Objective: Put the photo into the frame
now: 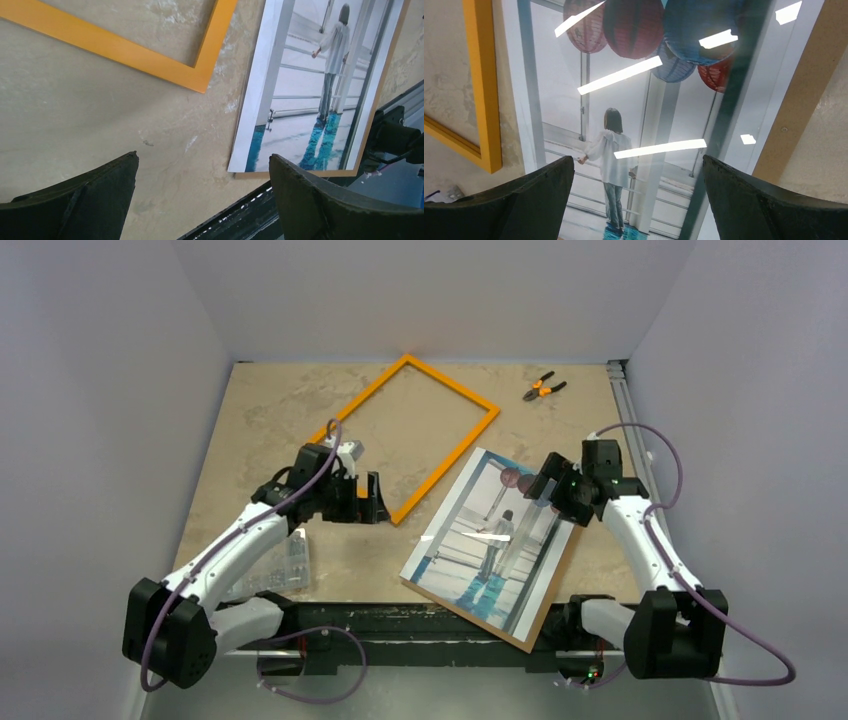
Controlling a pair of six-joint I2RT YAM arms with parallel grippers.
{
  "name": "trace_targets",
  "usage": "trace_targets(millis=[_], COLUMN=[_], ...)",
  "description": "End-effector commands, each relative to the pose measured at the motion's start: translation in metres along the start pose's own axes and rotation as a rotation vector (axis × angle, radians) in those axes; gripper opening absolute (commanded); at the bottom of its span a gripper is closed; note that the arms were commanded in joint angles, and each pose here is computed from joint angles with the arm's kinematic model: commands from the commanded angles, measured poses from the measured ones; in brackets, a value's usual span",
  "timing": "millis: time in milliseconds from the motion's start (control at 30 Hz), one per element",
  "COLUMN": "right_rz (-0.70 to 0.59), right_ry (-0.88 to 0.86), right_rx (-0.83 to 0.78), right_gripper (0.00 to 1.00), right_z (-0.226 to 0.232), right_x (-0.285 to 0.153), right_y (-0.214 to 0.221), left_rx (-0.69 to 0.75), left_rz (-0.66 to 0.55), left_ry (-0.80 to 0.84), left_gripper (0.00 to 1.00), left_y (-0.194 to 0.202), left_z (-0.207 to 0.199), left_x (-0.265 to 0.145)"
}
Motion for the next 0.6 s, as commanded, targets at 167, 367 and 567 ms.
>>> trace_targets(millis=[167, 367, 567], right_rz=[0.107, 0.15, 0.095], right_ry=[0.068, 0.126, 0.229], right_rx=[0.193, 0.293, 0.332], right_gripper=[0.99, 0.99, 0.97], right_z=[-0.027, -0.057, -0.069], right_x=[0.0, -0.003, -0.015], right_y=[0.027, 0.04, 0.042], left_rx=[-0.06, -0.043, -0.042], left_rz=[0.108, 0.166, 0.19], left_ry=[0.107, 0.103, 0.01], left_gripper=[0.99, 0.99, 0.98], left_y=[0.046, 0.066, 0.075], left_z=[-0.026, -0.04, -0.04], left_x=[0.037, 0.059, 0.081])
Point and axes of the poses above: each gripper's point midway between its finger pads, its own x axis out along the fingers, its own z axis along the line the jaws close on, y = z × x, the point moved 3 cm from there along -x, back along the fingers, and after that the axes turned 11 degrees about -x, right-handed, at the moved point
